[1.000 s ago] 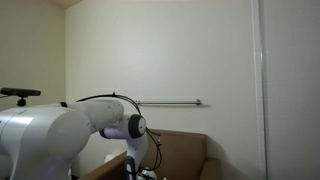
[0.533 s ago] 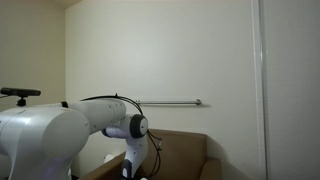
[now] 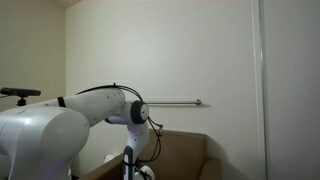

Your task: Dust the armrest with the towel

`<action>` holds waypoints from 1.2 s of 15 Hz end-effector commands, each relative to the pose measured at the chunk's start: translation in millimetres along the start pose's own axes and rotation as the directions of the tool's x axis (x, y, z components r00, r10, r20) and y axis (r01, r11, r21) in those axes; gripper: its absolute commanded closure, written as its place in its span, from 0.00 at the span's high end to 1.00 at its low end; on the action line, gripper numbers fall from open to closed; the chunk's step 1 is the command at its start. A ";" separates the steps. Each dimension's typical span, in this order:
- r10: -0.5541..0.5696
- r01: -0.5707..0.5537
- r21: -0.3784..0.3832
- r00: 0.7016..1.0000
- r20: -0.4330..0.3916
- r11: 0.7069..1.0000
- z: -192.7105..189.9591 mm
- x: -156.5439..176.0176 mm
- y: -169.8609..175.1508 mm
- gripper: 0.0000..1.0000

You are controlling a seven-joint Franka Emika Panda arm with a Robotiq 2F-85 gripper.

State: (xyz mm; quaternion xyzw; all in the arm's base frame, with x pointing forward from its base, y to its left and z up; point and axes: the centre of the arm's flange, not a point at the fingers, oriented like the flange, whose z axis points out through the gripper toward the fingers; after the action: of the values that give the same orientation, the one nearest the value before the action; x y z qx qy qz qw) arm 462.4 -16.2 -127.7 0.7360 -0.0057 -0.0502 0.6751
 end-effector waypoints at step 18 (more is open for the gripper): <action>0.088 -0.088 -0.015 0.996 -0.029 0.996 -18.6 136.2 -27.7 0.05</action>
State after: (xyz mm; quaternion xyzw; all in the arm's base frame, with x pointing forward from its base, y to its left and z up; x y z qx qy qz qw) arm 591.1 0.5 -115.1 0.7176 -0.0685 0.0082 0.6931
